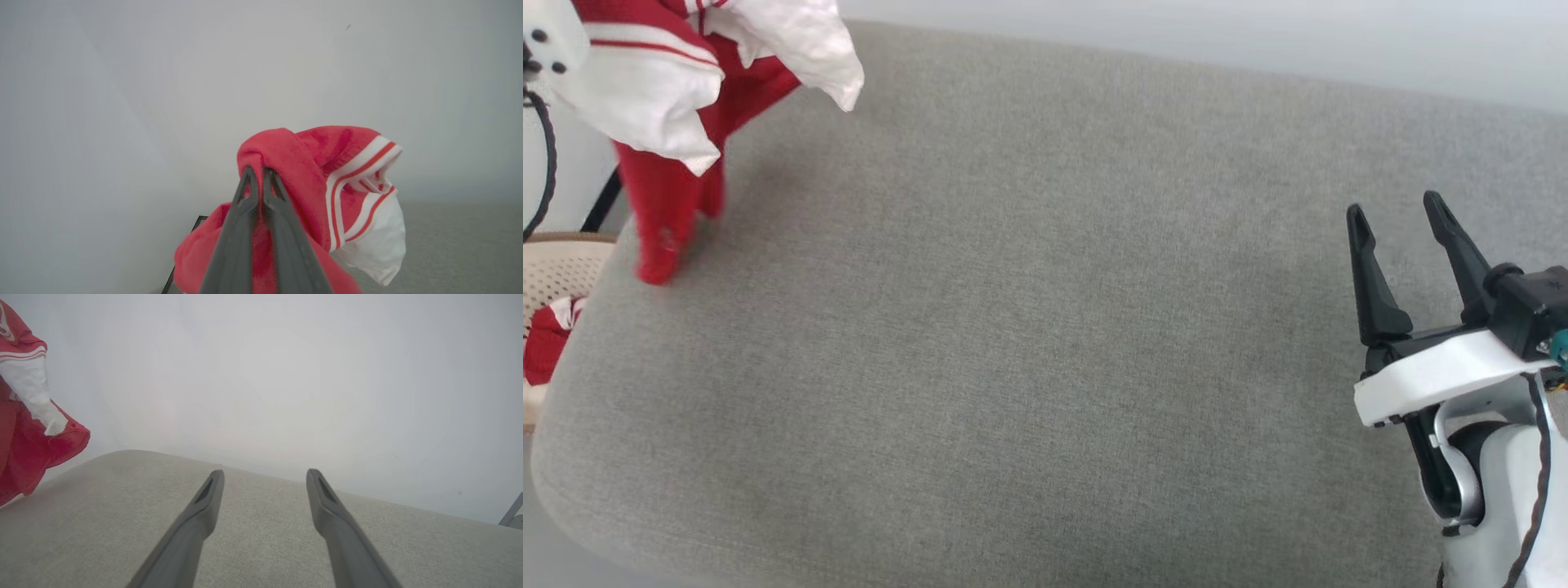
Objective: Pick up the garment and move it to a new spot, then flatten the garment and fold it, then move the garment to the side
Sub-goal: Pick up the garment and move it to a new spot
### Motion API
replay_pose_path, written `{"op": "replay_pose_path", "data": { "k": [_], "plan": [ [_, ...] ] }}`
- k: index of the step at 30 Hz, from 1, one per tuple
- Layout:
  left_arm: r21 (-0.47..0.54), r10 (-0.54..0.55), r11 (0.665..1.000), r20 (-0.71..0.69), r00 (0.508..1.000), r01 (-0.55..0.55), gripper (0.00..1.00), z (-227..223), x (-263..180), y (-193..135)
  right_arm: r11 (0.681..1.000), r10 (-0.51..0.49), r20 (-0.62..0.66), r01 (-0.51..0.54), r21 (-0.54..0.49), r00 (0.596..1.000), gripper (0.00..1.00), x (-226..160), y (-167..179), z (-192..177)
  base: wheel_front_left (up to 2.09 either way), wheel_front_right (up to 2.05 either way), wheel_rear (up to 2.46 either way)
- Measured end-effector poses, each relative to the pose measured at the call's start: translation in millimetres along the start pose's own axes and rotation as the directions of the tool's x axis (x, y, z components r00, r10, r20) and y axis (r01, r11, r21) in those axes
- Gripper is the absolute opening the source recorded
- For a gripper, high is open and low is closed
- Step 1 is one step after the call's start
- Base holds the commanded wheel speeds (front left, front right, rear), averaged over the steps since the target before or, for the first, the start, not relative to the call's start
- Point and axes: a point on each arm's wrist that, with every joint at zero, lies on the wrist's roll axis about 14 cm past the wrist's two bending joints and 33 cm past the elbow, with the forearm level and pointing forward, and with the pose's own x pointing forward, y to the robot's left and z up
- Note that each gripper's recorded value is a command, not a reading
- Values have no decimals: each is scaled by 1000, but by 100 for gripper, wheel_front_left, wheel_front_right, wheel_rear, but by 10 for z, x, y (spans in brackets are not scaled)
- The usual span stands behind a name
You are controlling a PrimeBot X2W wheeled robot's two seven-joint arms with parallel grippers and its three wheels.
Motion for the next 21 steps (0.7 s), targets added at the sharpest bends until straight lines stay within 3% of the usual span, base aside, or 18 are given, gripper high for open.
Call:
{"op": "replay_pose_path", "data": {
  "k": [5, 11, 15, 21],
  "plan": [
    [37, -63, 997, 50, 997, 61, 0, 325, -191, -98, 1000, -20, 40, 20, 10, 999, 100, -86, 2, 141, 0, 0, 0],
    [93, -201, 977, 92, 975, 192, 0, 652, -321, -541, 995, -99, 64, 98, 14, 993, 100, -291, -207, 229, 0, 0, 0],
    [133, -295, 951, 116, 948, 280, 0, 850, -416, -898, 985, -170, 80, 170, 15, 982, 100, -482, -405, 285, 0, 0, 0],
    [182, -451, 886, 130, 883, 426, 0, 1026, -584, -1588, 958, -286, 95, 286, 9, 954, 100, -812, -739, 343, 0, 0, 0]
  ]
}}
